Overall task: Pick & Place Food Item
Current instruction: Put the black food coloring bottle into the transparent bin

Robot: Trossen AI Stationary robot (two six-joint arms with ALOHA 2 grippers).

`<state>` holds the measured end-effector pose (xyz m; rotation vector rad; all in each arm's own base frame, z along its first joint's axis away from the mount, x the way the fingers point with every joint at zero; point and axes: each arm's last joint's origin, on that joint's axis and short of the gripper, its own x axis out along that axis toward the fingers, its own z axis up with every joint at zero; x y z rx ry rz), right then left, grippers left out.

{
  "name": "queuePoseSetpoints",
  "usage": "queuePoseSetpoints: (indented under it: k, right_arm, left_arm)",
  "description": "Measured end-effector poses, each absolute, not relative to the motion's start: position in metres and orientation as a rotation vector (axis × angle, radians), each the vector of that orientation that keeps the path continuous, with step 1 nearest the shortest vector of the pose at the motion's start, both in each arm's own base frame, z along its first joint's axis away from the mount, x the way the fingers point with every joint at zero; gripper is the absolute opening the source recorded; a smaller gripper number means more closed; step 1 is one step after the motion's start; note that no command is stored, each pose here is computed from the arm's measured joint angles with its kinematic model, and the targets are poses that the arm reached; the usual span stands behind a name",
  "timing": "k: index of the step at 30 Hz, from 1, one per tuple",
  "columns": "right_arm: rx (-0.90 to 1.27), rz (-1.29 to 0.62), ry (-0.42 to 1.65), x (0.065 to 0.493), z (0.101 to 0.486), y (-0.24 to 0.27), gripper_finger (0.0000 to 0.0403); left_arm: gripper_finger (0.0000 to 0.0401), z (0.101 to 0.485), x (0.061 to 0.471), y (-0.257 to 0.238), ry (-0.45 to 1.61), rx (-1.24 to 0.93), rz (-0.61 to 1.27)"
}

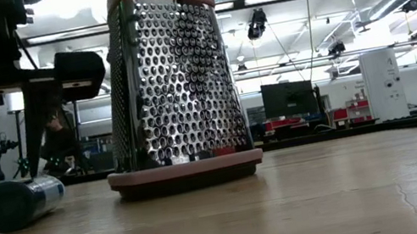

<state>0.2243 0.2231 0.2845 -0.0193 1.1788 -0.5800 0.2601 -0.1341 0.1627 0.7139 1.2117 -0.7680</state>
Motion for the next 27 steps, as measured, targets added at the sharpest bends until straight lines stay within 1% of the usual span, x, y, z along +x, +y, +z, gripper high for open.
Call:
queuePoseSetpoints:
  k: [8,15,22,27]
  right_arm:
    - [-0.019,-0.578,1.186,0.2242,0.2843,0.2232,0.0224]
    - [-0.017,-0.577,1.186,0.2242,0.2847,0.2233,0.0224]
    - [-0.012,-0.575,1.187,0.2245,0.2858,0.2235,0.0224]
    - [-0.010,-0.575,1.187,0.2245,0.2861,0.2236,0.0224]
  left_arm:
    - [0.0207,0.1638,0.2685,-0.1352,1.186,0.802,-0.746]
    - [0.0207,0.1635,0.2692,-0.1326,1.191,0.800,-0.743]
    - [0.0207,0.1614,0.2660,-0.1316,1.206,0.769,-0.788]
    - [0.0207,0.1608,0.2674,-0.1315,1.184,0.783,-0.786]
